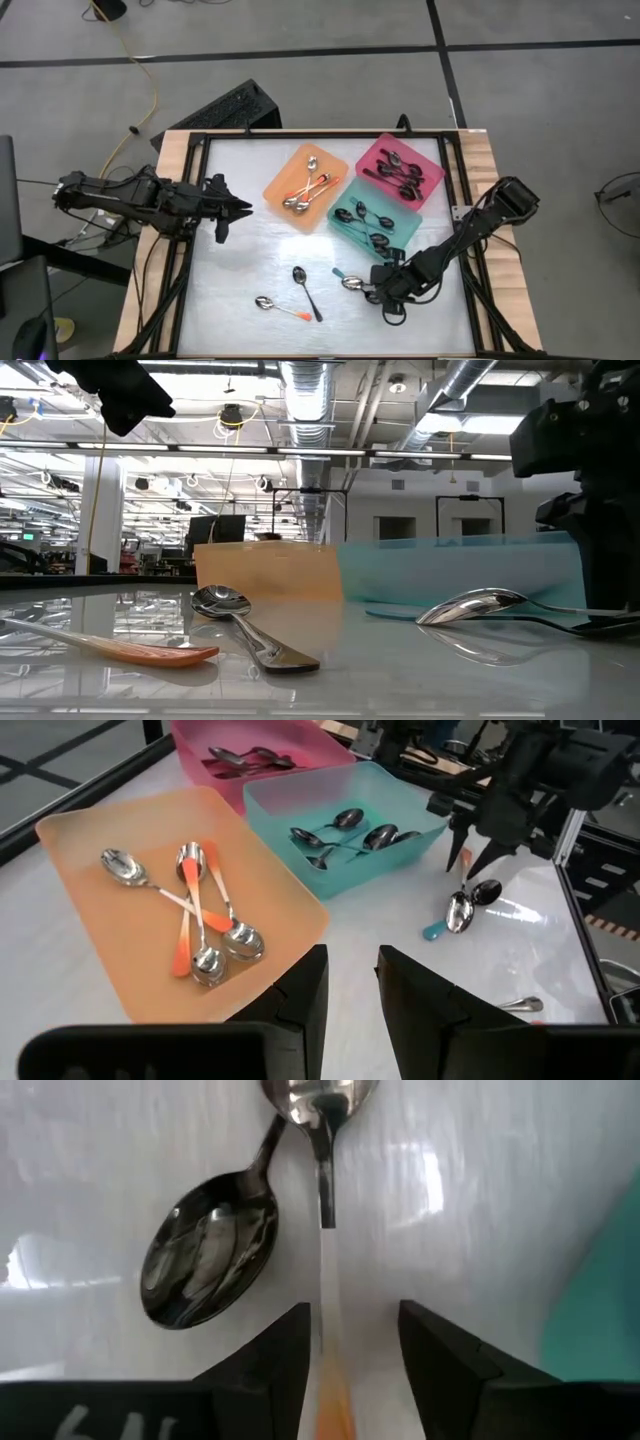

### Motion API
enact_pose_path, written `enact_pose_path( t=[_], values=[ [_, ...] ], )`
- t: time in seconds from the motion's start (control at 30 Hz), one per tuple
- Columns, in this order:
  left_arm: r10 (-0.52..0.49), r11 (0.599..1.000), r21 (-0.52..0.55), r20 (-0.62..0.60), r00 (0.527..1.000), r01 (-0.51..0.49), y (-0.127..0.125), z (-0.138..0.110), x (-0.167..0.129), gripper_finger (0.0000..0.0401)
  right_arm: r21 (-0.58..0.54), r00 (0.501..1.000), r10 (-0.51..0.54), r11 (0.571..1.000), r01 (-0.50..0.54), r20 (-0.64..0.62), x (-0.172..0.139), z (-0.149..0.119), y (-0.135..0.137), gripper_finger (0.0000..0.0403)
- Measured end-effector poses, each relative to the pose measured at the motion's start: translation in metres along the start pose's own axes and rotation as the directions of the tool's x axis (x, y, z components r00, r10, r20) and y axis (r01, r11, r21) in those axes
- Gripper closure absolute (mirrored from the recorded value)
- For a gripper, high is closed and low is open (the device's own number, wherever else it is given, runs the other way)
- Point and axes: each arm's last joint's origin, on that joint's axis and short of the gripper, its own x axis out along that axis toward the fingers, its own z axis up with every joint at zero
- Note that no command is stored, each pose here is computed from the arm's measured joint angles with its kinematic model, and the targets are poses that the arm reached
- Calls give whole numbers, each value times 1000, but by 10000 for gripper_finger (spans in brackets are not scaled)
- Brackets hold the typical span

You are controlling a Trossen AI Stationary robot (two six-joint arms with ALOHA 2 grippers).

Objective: Sort silverware by color (type)
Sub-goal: Put the orange spoon into the orange bin

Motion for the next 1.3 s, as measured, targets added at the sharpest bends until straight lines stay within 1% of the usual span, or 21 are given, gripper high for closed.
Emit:
enact_pose_path(
  t=[0.23, 0.4, 0.63, 0.8, 0.87, 1.1, 1.3],
  values=[
    [11, 1000, 4, -10, 1000, -11, 0, -1, 3, 325, 23, 1000, -2, 1000, 2, 5, 1, 0, -1, 232],
    [25, 1000, 2, -41, 999, -25, -2, -2, 10, 325, 32, 1000, -1, 999, 1, -3, 1, -1, -1, 251],
    [28, 1000, -7, -71, 997, -29, -4, -3, 16, 325, 35, 999, 19, 999, -18, -32, 1, -1, -1, 320],
    [26, 999, -31, -66, 997, -28, -4, -3, 16, 325, 37, 998, 44, 998, -42, -49, 0, 0, 1, 373],
    [23, 999, -34, -61, 998, -25, -4, -2, 16, 325, 37, 997, 56, 998, -54, -52, -1, 1, 2, 389],
    [24, 999, -34, -61, 998, -26, -4, -2, 16, 325, 54, 993, 104, 993, -101, -57, -7, 7, 10, 390],
    [24, 999, -34, -61, 998, -26, -4, -2, 16, 325, 75, 994, 101, 992, -97, -51, -17, 17, 16, 390]
  ],
)
